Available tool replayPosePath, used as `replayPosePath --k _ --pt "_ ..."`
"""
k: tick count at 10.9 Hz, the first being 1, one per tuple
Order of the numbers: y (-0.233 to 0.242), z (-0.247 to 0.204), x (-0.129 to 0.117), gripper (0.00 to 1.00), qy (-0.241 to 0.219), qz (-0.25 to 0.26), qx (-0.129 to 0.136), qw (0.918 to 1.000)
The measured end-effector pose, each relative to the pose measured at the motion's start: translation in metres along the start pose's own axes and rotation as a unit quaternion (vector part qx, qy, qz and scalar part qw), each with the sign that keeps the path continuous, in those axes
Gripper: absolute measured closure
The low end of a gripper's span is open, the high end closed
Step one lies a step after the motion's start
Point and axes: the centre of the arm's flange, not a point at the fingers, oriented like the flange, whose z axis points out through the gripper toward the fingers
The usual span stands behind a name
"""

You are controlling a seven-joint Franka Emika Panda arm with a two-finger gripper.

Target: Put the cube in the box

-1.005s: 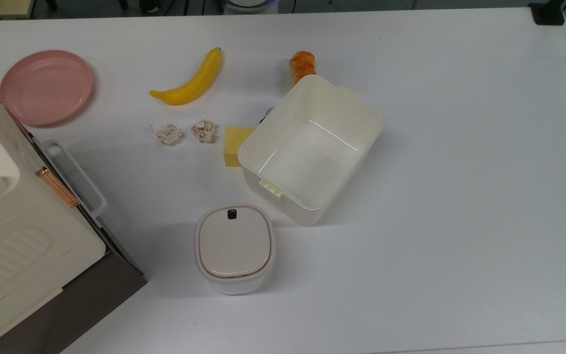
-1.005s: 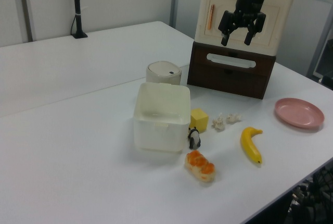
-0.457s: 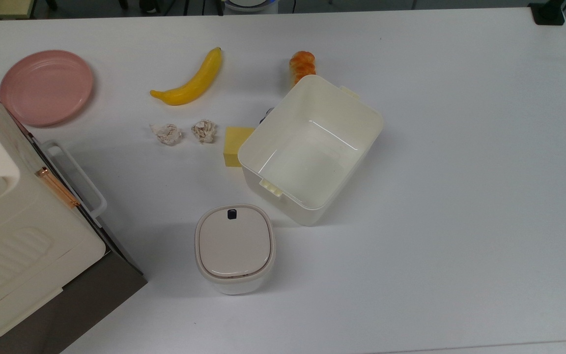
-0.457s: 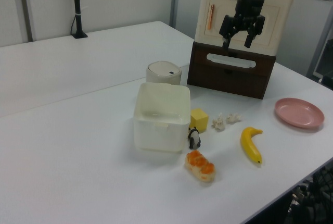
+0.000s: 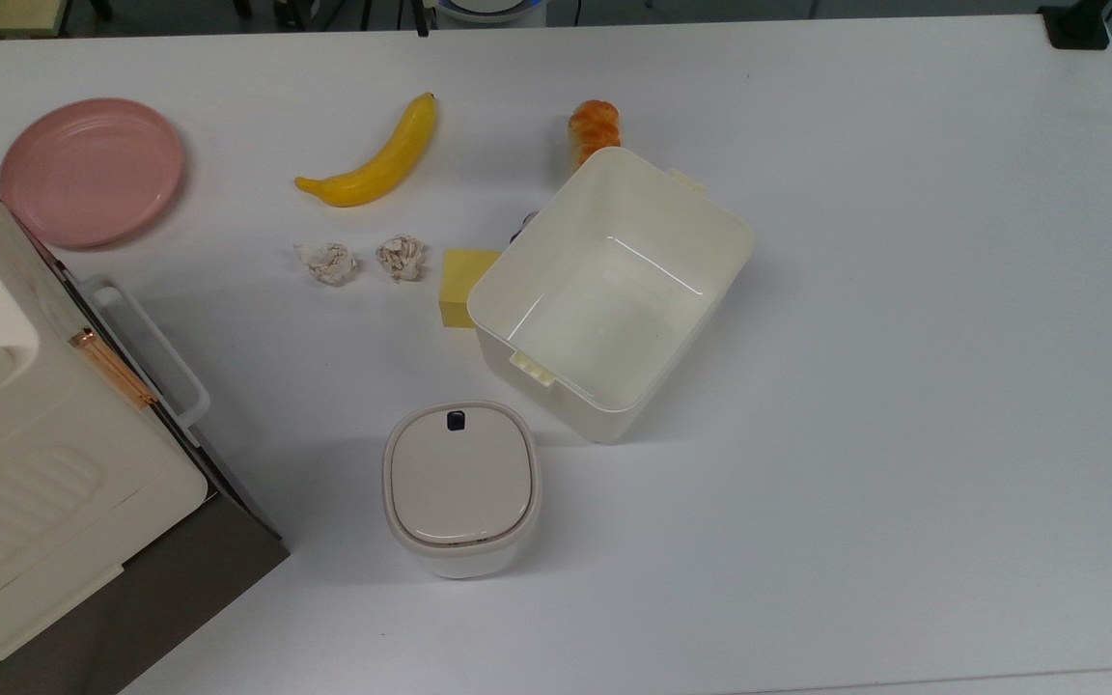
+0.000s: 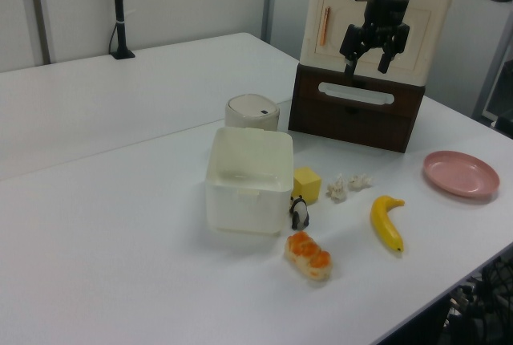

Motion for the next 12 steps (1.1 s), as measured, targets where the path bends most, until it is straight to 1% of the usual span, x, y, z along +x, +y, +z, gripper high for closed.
replayPosePath --k 1,2,3,5,7,9,10,11,12 --pt "-0.002 0.003 0.001 0.0 0.0 -0.015 0.0 0.9999" --pt "-0.005 0.006 0.001 0.0 -0.002 -0.046 0.0 0.999" --pt "-0.007 0.008 0.001 0.0 -0.005 -0.066 0.001 0.9978" --pt "-0.01 0.01 0.001 0.0 -0.006 -0.068 0.001 0.9977" --pt "-0.013 0.015 0.001 0.0 -0.011 -0.051 0.001 0.9986" --pt "-0.02 0.032 0.006 0.0 -0.005 -0.064 -0.001 0.998" --pt "-0.024 0.04 0.007 0.0 -0.008 -0.101 -0.003 0.9948" --pt "-0.025 0.045 0.007 0.0 -0.012 -0.155 -0.004 0.9878" --pt "-0.023 0.049 0.007 0.0 -0.017 -0.219 -0.003 0.9757"
